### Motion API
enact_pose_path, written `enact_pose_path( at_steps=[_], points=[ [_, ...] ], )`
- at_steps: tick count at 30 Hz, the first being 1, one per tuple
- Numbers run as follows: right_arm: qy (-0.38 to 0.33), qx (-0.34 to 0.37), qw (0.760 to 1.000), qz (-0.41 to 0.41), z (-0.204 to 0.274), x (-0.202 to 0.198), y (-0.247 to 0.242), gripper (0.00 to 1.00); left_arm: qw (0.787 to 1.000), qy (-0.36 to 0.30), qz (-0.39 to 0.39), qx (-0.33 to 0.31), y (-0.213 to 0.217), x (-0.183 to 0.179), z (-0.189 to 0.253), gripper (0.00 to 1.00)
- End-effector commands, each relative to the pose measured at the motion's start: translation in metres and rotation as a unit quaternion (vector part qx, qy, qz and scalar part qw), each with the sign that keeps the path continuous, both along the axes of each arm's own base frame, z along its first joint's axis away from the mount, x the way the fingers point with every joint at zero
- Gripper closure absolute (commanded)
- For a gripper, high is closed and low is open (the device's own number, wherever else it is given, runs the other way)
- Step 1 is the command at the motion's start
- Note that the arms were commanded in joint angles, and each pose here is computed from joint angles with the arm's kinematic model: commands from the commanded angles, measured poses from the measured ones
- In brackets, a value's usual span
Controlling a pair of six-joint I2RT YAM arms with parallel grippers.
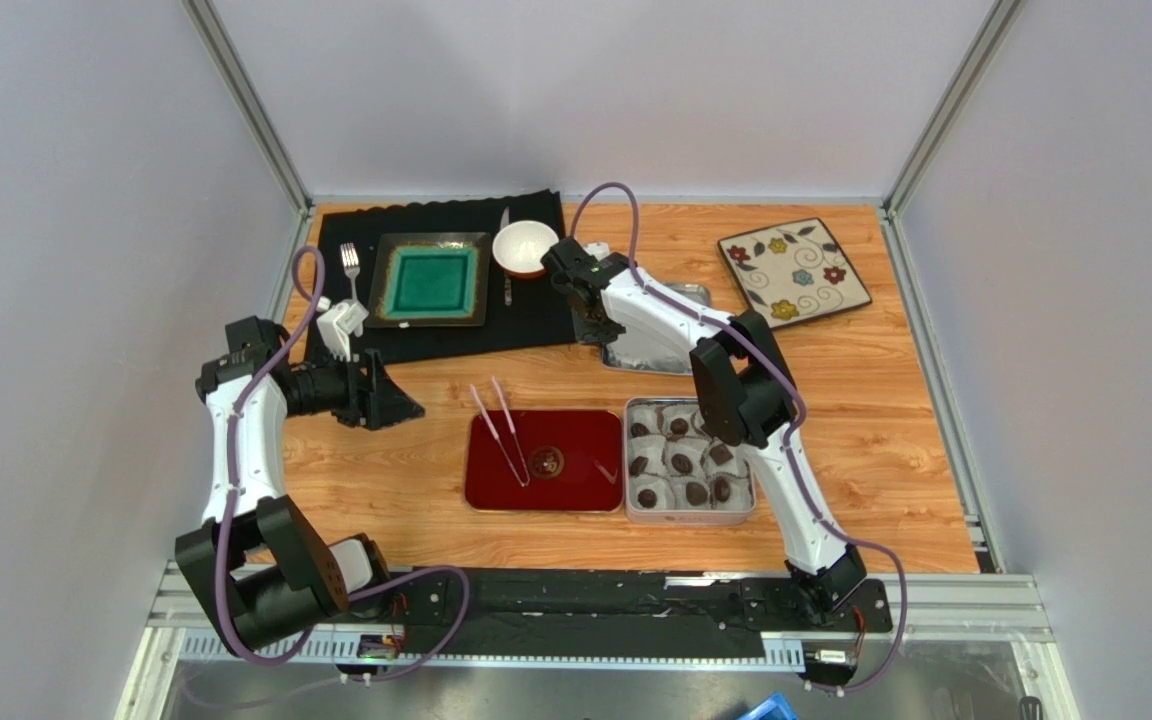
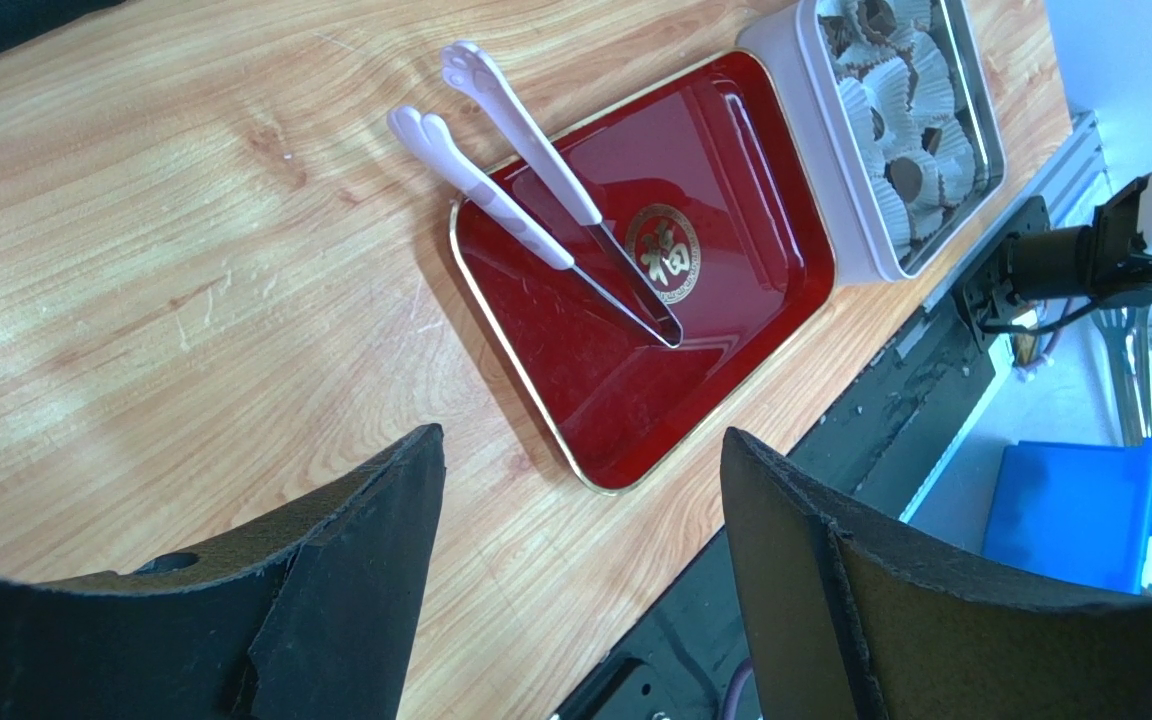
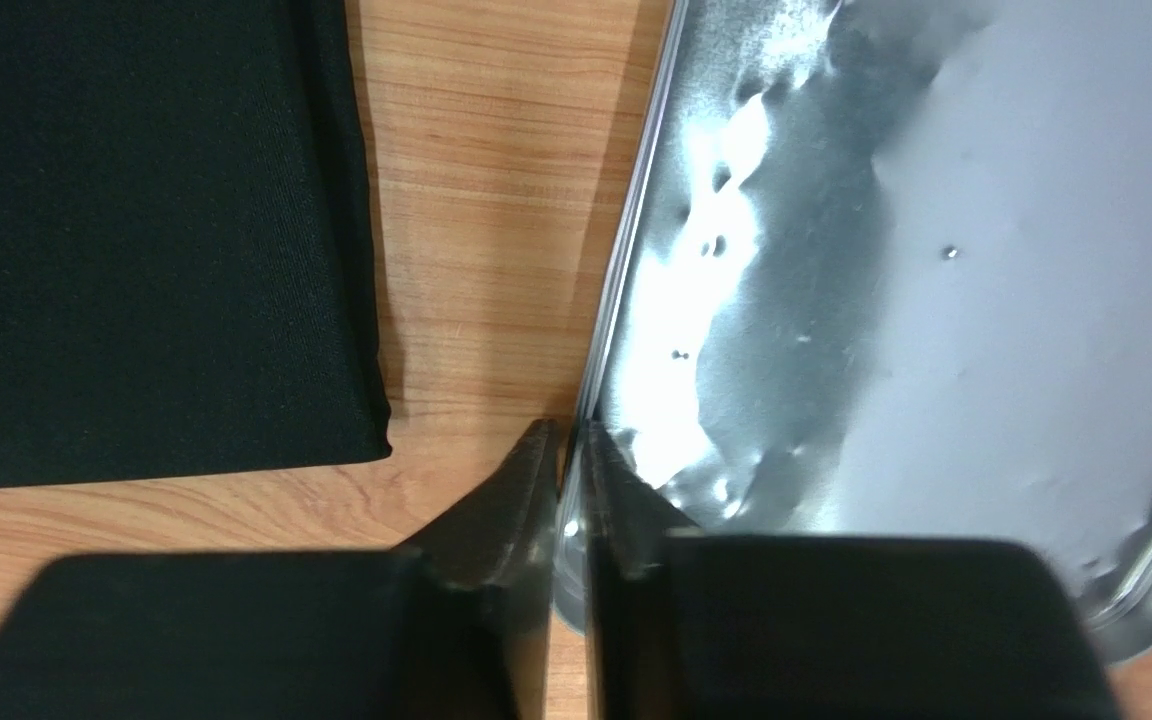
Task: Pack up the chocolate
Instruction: Pick up the box lid from the center of the board.
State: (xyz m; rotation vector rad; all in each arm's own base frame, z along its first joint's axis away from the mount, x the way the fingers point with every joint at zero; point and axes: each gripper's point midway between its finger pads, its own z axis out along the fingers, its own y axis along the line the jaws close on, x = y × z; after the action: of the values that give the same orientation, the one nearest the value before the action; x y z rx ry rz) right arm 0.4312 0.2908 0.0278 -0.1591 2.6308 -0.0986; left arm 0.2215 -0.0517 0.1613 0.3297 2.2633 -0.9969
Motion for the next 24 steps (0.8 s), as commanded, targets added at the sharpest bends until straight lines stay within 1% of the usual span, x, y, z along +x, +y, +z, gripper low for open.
enact_pose_path(
  at_steps=[1,2,3,6,9,10,12,13,14,15,16,17,18,19,20,21,22,23,24],
  points=[
    [-0.003,0.012,1.000,-0.004,-0.001,0.006,0.005,0.94,1.000,-0.016,-0.009,-0.001,-0.001,-0.001,0.001,0.24],
    [-0.001,0.011,1.000,-0.004,-0.002,0.005,0.005,0.99,1.000,-0.016,-0.009,-0.001,0.000,-0.001,0.001,0.24],
    [0.001,0.012,1.000,-0.005,-0.003,0.004,0.005,1.00,1.000,-0.015,-0.008,-0.001,0.000,-0.001,0.000,0.24],
    [0.002,0.020,1.000,-0.008,0.001,0.002,0.005,1.00,1.000,-0.015,-0.009,-0.001,-0.001,-0.001,0.000,0.24],
    [-0.006,0.037,0.999,-0.002,0.022,-0.002,0.008,1.00,1.000,-0.015,-0.009,-0.003,-0.001,-0.001,-0.001,0.24],
    [-0.024,0.051,0.998,0.000,0.045,-0.002,0.010,1.00,1.000,-0.015,-0.008,-0.003,-0.001,-0.001,-0.001,0.24],
    [-0.029,0.070,0.997,0.012,0.064,-0.011,0.012,1.00,1.000,-0.015,-0.008,-0.006,-0.002,-0.001,0.000,0.24],
    [-0.057,0.099,0.993,0.018,0.101,-0.014,0.014,1.00,1.000,-0.016,-0.009,-0.009,-0.002,-0.001,0.002,0.24],
    [-0.058,0.124,0.990,0.030,0.115,-0.022,0.017,1.00,1.000,-0.017,-0.009,-0.010,-0.003,-0.001,0.003,0.24],
    [-0.079,0.154,0.984,0.035,0.135,-0.023,0.021,1.00,1.000,-0.022,-0.010,-0.013,-0.003,0.000,0.005,0.23],
    [-0.099,0.182,0.977,0.041,0.166,-0.037,0.015,1.00,1.000,-0.024,-0.010,-0.016,-0.004,0.000,0.007,0.23],
    [-0.105,0.212,0.970,0.055,0.185,-0.048,0.018,1.00,0.999,-0.030,-0.011,-0.023,-0.005,0.001,0.011,0.23],
    [-0.126,0.244,0.959,0.064,0.208,-0.052,0.021,1.00,0.999,-0.032,-0.011,-0.029,-0.007,0.002,0.014,0.23],
    [-0.148,0.275,0.947,0.077,0.239,-0.069,0.014,1.00,0.999,-0.034,-0.012,-0.036,-0.008,0.002,0.017,0.23],
    [-0.148,0.313,0.932,0.104,0.257,-0.083,0.020,1.00,0.997,-0.042,-0.015,-0.055,-0.012,0.004,0.025,0.22],
    [-0.168,0.350,0.915,0.111,0.280,-0.088,0.022,1.00,0.996,-0.041,-0.015,-0.072,-0.014,0.005,0.029,0.21],
    [-0.196,0.391,0.890,0.127,0.319,-0.106,0.016,1.00,0.995,-0.046,-0.018,-0.086,-0.017,0.006,0.034,0.18],
    [-0.181,0.419,0.878,0.143,0.320,-0.122,0.018,1.00,0.991,-0.058,-0.025,-0.117,-0.023,0.007,0.045,0.17],
    [-0.207,0.453,0.853,0.156,0.343,-0.128,0.017,1.00,0.989,-0.061,-0.028,-0.135,-0.025,0.007,0.051,0.16]
  ],
)
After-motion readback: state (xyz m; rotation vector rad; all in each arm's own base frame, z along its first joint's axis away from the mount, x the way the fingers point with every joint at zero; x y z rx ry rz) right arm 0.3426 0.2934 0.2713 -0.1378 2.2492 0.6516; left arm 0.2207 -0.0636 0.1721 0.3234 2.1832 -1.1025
